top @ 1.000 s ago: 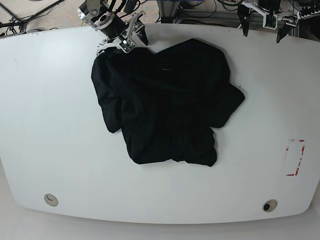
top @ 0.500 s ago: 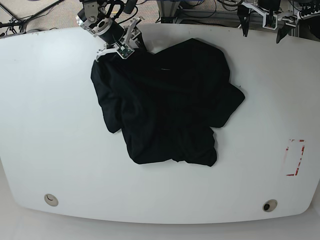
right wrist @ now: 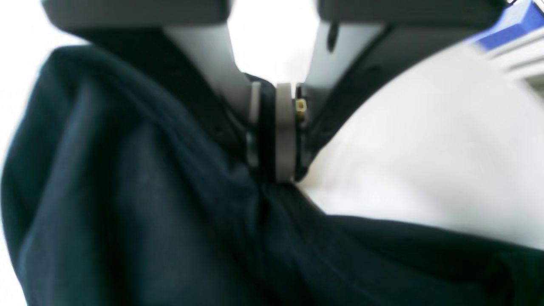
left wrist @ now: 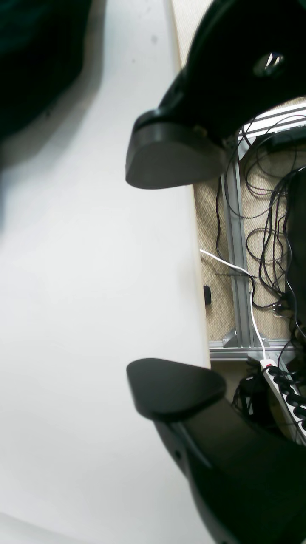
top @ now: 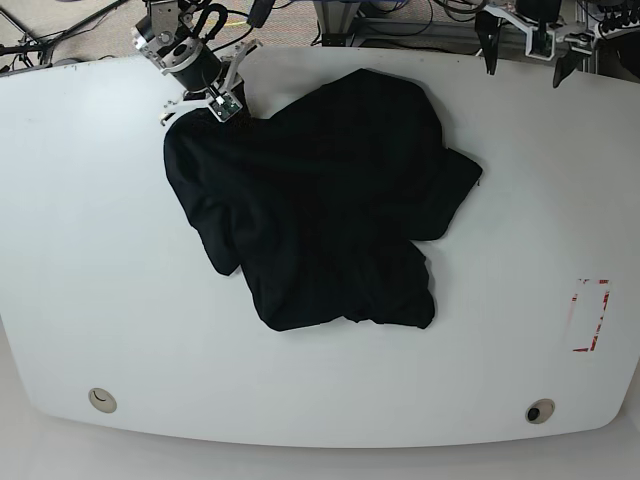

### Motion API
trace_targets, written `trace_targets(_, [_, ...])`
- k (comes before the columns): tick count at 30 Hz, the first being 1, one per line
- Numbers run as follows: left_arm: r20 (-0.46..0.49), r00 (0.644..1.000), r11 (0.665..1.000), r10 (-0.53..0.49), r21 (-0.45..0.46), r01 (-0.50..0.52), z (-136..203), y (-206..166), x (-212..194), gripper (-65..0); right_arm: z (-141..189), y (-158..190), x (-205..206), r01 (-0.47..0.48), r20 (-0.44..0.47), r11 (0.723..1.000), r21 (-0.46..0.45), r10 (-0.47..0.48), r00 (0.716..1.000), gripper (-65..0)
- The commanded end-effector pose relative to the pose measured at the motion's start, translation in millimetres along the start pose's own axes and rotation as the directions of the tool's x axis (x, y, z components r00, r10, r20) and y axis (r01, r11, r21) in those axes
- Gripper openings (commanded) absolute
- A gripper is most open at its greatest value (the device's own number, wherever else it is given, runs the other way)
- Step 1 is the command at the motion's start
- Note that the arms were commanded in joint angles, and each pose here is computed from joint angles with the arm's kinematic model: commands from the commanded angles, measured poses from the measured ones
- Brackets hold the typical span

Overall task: Fold the T-shirt properly
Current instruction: 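Lower the right gripper onto the black T-shirt edge and grasp it, then lift the shirt with the right gripper and pull it away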

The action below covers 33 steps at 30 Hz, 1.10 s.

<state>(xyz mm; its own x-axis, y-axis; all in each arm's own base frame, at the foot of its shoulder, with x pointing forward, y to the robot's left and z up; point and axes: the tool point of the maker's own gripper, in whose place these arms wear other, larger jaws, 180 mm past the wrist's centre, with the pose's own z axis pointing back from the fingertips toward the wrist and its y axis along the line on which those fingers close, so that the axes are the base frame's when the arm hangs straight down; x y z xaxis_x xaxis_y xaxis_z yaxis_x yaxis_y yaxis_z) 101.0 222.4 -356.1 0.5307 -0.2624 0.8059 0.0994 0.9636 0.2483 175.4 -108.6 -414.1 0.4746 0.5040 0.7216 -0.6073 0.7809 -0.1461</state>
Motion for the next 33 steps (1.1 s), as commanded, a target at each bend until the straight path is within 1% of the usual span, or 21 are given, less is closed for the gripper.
trace_targets(1, [0.046,0.999,1.0,-0.008,0.01,0.008,-2.5,3.3,12.4,-5.7,12.1,-7.5,33.4,-0.034,0.099,0.999,-0.03,0.037,0.994,-65.0])
trace_targets(3, [0.057,0.998,1.0,-0.008,0.013,0.007,-5.0,4.0,15.4,-5.7,18.2,-10.1,48.8,-0.056,0.131,0.997,-0.047,0.062,0.989,-65.0])
trace_targets(5, [0.065,0.998,1.0,-0.002,0.013,0.001,-6.7,3.9,17.9,-5.7,22.4,-12.2,57.0,-0.073,0.134,0.996,-0.06,0.08,0.988,-65.0])
trace_targets(8, [0.075,0.997,1.0,0.001,0.014,-0.002,-8.7,3.9,21.0,-5.7,19.4,-17.9,76.6,-0.069,0.182,0.994,-0.083,0.083,0.98,-65.0])
trace_targets(12, [0.125,0.992,1.0,0.003,0.024,-0.006,-19.6,6.1,35.8,-5.6,10.6,-37.7,111.4,-0.065,0.258,0.988,-0.14,0.1,0.961,-65.0])
trace_targets(15, [0.15,0.989,0.999,0.004,0.031,-0.009,-25.0,7.9,43.4,-5.7,7.0,-55.0,140.5,-0.077,0.32,0.981,-0.179,0.132,0.938,-65.0])
trace_targets(19, [0.177,0.984,0.999,0.005,0.039,-0.012,-30.7,9.8,52.0,-5.7,-3.5,-80.6,171.2,-0.102,0.331,0.968,-0.227,0.176,0.927,-65.0])
trace_targets(23, [0.201,0.98,0.999,0.004,0.05,-0.014,-36.4,13.2,59.1,-5.7,-9.4,-93.8,209.4,-0.147,0.357,0.955,-0.257,0.235,0.904,-65.0])
trace_targets(25, [0.215,0.977,0.999,0.004,0.052,-0.016,-39.2,13.8,63.7,-5.7,-8.2,-104.7,230.5,-0.165,0.371,0.944,-0.287,0.268,0.889,-65.0])
trace_targets(28, [0.215,0.976,0.997,0.037,0.065,-0.052,-38.8,10.7,62.6,-5.6,-2.4,-119.3,259.5,-0.18,0.396,0.926,-0.333,0.31,0.864,-65.0])
trace_targets(30, [0.218,0.975,0.995,0.047,0.074,-0.065,-39.0,10.2,62.9,-5.4,4.7,-132.7,281.5,-0.183,0.411,0.909,-0.374,0.34,0.846,-65.0])
trace_targets(33, [0.248,0.968,0.995,0.048,0.078,-0.07,-44.7,11.3,72.8,-5.4,17.9,-151.8,315.3,-0.186,0.428,0.881,-0.435,0.384,0.818,-65.0])
